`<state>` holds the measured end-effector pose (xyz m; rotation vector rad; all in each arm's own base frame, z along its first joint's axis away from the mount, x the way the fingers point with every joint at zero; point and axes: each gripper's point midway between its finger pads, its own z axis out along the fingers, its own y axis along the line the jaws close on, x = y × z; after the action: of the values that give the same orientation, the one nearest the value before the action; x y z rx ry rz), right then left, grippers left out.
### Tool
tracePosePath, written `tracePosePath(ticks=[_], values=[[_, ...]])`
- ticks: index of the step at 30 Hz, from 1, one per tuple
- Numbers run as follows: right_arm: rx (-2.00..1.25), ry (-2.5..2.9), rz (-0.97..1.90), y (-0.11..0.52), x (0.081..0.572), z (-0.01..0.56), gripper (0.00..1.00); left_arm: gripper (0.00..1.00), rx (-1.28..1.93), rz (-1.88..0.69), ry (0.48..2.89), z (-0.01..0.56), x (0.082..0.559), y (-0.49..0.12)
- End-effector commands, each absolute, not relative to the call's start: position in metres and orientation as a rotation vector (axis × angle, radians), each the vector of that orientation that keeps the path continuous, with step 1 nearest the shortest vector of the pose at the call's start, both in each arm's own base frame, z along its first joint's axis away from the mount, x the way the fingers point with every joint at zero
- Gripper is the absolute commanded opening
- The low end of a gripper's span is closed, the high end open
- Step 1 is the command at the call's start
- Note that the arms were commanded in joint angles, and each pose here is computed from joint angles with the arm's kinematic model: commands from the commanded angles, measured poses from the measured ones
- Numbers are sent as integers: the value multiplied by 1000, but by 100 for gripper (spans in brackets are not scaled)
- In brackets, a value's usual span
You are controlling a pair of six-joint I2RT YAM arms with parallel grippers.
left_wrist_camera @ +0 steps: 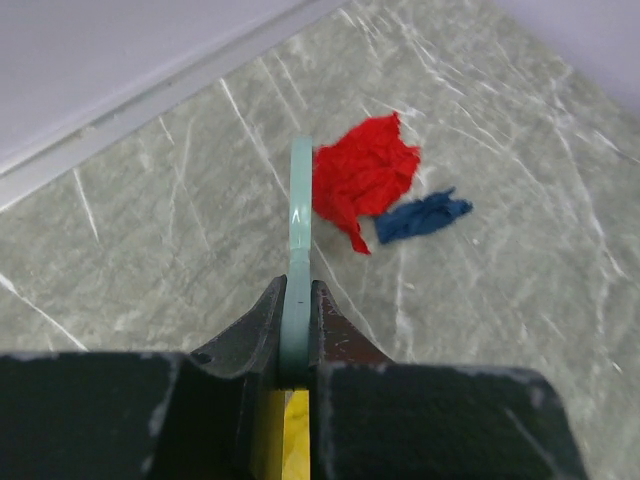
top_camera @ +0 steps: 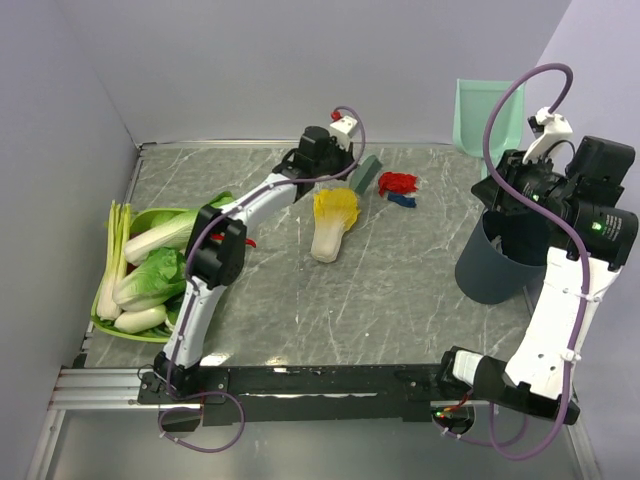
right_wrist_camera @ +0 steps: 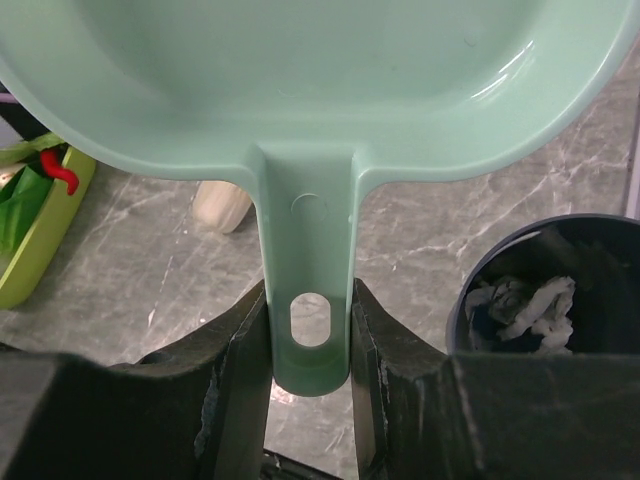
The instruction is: Sweep away the paper scraps from the table
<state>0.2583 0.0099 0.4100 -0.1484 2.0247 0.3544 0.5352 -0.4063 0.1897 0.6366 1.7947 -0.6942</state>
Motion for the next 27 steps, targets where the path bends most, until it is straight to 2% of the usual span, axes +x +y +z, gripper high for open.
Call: tracePosePath(ticks=[1,10,14,23,27], values=[[-190,1961,361,19,250,421,0,1,579,-633,1505,282,547,-431],[-165,2017,386,16,256,403,0,1,639,-538,1387,254,561,-475],[-159,2029,385,14,259,400,0,1,674,-573,1360,244,551,-494],[-173,2059,396,13,262,390,0,1,768,-635,1480,220,539,-489],[-182,2087,400,11,264,380,0,1,909,-769,1546,205,506,-484]])
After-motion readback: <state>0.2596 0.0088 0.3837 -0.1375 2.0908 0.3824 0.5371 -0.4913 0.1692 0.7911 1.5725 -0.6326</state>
